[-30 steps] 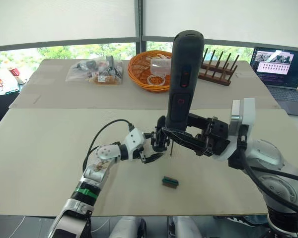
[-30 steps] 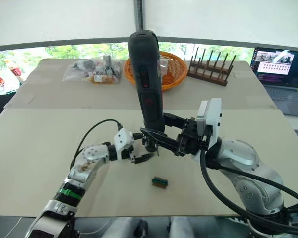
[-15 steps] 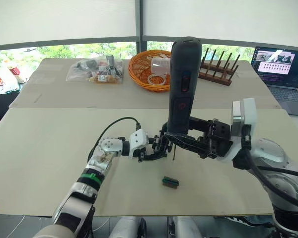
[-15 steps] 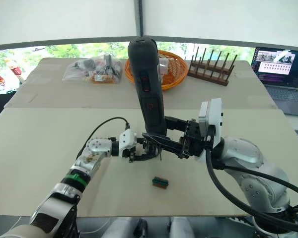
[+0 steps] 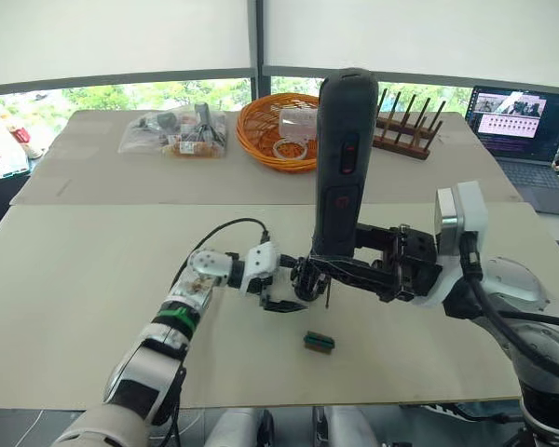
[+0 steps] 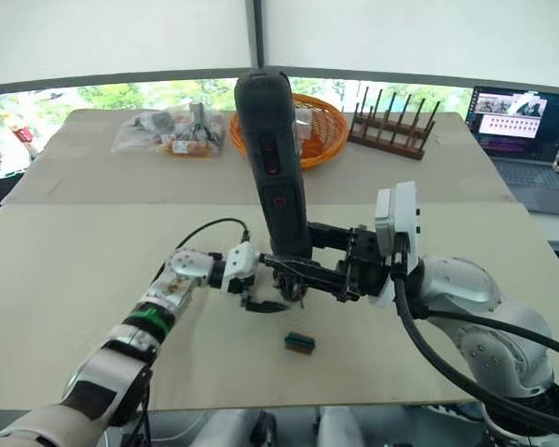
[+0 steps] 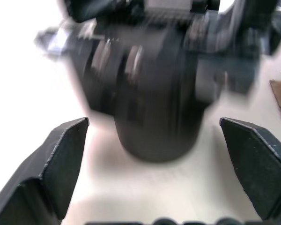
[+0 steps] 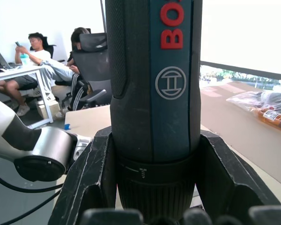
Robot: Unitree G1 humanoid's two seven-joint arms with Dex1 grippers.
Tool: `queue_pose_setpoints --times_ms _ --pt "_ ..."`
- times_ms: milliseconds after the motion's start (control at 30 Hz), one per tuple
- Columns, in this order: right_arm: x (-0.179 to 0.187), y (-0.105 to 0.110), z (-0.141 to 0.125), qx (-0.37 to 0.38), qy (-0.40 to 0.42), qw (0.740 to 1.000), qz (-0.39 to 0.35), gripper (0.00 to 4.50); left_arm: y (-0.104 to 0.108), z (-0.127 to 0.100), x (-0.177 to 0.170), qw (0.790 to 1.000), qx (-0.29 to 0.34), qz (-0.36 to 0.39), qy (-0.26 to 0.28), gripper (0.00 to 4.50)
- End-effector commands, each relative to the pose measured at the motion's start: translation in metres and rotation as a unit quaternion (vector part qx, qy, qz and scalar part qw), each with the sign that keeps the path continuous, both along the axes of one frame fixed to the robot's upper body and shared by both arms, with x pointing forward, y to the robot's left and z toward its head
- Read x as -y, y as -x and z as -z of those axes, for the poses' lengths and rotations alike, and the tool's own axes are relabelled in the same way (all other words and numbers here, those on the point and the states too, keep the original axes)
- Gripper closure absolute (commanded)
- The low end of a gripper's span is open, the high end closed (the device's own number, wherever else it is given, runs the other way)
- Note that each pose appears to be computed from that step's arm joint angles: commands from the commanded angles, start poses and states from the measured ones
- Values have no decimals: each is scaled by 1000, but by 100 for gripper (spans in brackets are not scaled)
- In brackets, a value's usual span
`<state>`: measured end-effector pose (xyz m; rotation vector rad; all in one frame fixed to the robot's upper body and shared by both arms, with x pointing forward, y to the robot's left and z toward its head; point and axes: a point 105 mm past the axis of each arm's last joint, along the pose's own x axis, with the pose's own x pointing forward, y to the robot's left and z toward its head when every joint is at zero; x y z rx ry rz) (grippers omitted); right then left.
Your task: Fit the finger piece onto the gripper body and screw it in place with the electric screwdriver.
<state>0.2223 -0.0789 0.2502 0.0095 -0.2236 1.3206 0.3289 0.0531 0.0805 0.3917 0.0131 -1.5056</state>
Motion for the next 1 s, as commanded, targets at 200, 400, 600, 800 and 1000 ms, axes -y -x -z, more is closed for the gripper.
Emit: queue_pose_setpoints --times_ms 200,400,600,800,1000 --pt "-12 8 -34 46 -25 998 -40 259 22 -2 3 993 4 -108 49 0" --pt "-23 1 -46 52 -37 996 -58 259 23 1 12 986 10 -153 61 0" --pt "-39 -9 -46 66 -27 995 -68 259 21 5 21 984 14 -165 59 0" --pt "-48 -19 -39 88 -2 994 -60 259 17 3 25 985 13 -159 66 135" --pt "-47 -24 -35 102 9 994 -50 259 16 3 25 986 12 -155 66 220"
